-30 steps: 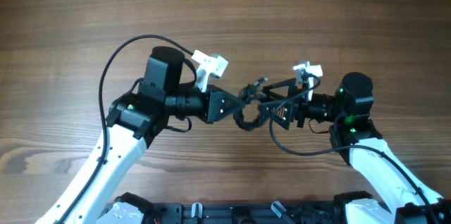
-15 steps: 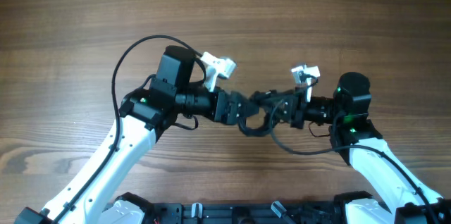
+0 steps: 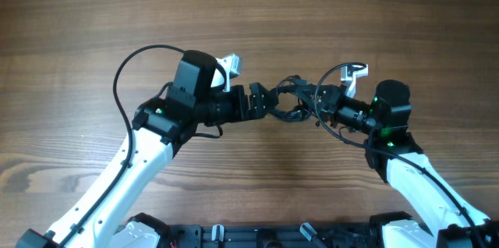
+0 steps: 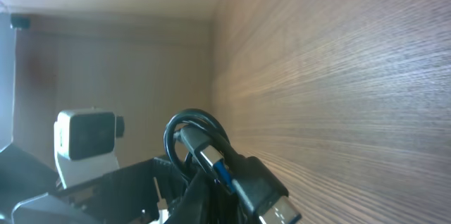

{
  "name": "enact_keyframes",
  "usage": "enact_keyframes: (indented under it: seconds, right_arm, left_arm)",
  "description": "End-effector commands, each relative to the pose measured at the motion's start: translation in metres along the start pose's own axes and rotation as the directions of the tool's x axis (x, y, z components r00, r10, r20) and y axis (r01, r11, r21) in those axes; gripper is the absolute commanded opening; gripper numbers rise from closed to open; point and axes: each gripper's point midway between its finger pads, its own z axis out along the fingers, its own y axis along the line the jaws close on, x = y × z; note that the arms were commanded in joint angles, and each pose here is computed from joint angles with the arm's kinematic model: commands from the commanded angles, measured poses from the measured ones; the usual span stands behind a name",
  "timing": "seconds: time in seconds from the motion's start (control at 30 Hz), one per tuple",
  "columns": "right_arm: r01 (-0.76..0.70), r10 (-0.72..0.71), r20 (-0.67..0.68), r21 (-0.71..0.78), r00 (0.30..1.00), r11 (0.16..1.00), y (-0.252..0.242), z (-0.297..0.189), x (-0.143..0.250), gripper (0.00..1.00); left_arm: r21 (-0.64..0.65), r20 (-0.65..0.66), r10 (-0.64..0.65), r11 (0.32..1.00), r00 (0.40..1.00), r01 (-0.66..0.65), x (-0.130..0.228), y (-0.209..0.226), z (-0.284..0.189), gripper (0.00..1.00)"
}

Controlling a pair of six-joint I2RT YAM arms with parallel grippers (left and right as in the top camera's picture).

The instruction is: Untangle cables

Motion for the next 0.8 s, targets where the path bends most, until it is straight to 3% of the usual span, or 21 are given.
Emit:
enact_keyframes:
  seconds: [0.0, 0.07, 0.17, 0.23, 0.33, 0.47, 0.53, 0.6, 0.67, 0.7, 0.73, 0.77]
  right_arm:
    - [0.273, -0.287, -0.106, -0.129, 0.952, 0.953, 0.022, -0.003, 0.021, 0.05]
    - [0.374, -0.404, -0.149, -0.197, 0.902, 0.906, 0.026, -0.006, 0.034, 0.04]
    - [0.440, -0.503, -0.192, -0.295, 0.842, 0.848, 0.035, -0.012, 0.050, 0.04]
    - [0.490, -0.578, -0.201, -0.359, 0.791, 0.795, 0.039, -0.016, 0.060, 0.05]
    - [0.528, -0.658, -0.210, -0.447, 0.723, 0.722, 0.044, -0.023, 0.073, 0.06]
    - [0.544, -0.682, -0.200, -0.466, 0.703, 0.698, 0.046, -0.024, 0.075, 0.09]
    - [0.558, -0.714, -0.191, -0.501, 0.674, 0.661, 0.051, -0.028, 0.078, 0.10]
    - [0.566, -0.725, -0.183, -0.510, 0.664, 0.648, 0.053, -0.028, 0.079, 0.10]
    - [0.568, -0.725, -0.182, -0.508, 0.664, 0.647, 0.052, -0.028, 0.078, 0.15]
    - [0.571, -0.723, -0.178, -0.502, 0.667, 0.650, 0.052, -0.028, 0.076, 0.27]
    - [0.576, -0.720, -0.170, -0.490, 0.673, 0.654, 0.051, -0.028, 0.073, 0.50]
    - [0.583, -0.716, -0.161, -0.475, 0.679, 0.660, 0.050, -0.028, 0.068, 0.81]
  left_arm:
    - [0.017, 0.004, 0.035, 0.999, 0.999, -0.035, 0.002, -0.013, 0.008, 0.98]
    - [0.049, -0.025, 0.165, 0.985, 0.986, -0.164, 0.013, -0.024, 0.013, 0.95]
    - [0.177, -0.091, 0.397, 0.909, 0.914, -0.377, 0.044, -0.048, 0.018, 0.92]
    - [0.197, -0.097, 0.469, 0.874, 0.878, -0.445, 0.053, -0.053, 0.020, 0.80]
    - [0.201, -0.094, 0.495, 0.859, 0.864, -0.470, 0.055, -0.054, 0.021, 0.57]
    - [0.198, -0.105, 0.516, 0.849, 0.850, -0.491, 0.058, -0.051, 0.021, 0.46]
    - [0.184, -0.124, 0.518, 0.850, 0.846, -0.493, 0.061, -0.046, 0.021, 0.31]
    - [0.151, -0.144, 0.503, 0.862, 0.852, -0.484, 0.063, -0.038, 0.021, 0.05]
    - [0.128, -0.152, 0.496, 0.868, 0.855, -0.481, 0.062, -0.033, 0.021, 0.04]
    - [0.122, -0.151, 0.496, 0.868, 0.855, -0.482, 0.062, -0.032, 0.021, 0.04]
    - [0.118, -0.148, 0.497, 0.867, 0.855, -0.483, 0.061, -0.032, 0.021, 0.04]
    - [0.100, -0.143, 0.496, 0.868, 0.857, -0.486, 0.059, -0.030, 0.022, 0.04]
